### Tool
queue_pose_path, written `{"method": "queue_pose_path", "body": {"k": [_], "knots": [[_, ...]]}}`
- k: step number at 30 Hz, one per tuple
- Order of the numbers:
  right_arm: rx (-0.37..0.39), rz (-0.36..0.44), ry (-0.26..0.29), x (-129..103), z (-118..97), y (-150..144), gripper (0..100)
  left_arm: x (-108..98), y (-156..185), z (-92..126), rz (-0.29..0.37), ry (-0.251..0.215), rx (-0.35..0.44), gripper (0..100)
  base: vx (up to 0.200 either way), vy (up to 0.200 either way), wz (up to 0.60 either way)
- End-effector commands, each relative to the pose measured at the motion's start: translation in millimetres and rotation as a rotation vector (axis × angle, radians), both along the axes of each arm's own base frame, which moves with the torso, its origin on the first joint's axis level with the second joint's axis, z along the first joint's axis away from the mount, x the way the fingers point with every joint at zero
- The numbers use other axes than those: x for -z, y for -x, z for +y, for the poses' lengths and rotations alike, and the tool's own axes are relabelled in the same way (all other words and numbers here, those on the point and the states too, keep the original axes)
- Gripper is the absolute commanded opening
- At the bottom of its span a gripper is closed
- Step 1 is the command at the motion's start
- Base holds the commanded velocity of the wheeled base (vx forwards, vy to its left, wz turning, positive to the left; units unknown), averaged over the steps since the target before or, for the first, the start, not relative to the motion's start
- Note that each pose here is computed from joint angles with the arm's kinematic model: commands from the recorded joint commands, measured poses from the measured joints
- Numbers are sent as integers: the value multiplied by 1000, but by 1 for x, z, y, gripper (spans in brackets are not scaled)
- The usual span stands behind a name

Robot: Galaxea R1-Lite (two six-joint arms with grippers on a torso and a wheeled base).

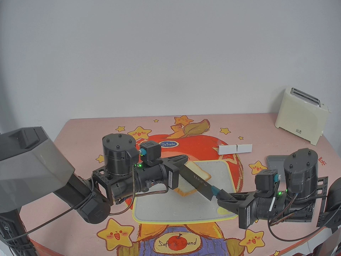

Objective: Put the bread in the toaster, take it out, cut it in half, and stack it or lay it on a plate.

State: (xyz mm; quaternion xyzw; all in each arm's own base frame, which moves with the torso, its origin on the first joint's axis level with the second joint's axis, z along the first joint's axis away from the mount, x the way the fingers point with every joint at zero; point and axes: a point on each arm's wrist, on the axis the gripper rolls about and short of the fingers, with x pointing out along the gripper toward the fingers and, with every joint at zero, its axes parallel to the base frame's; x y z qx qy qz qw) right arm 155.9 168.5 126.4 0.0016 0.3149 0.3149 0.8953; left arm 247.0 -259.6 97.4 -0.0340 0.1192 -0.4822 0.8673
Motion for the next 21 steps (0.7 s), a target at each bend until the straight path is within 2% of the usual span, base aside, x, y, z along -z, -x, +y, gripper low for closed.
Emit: {"method": "queue_pose_path", "body": {"k": [1, 21], "knots": [[-1, 2, 3, 1, 0, 0, 0, -8, 1, 1, -21, 22, 1, 0, 0, 0, 0], [0, -13, -16, -4, 1, 0, 0, 15, -1, 1, 29, -29, -5, 0, 0, 0, 0]]}}
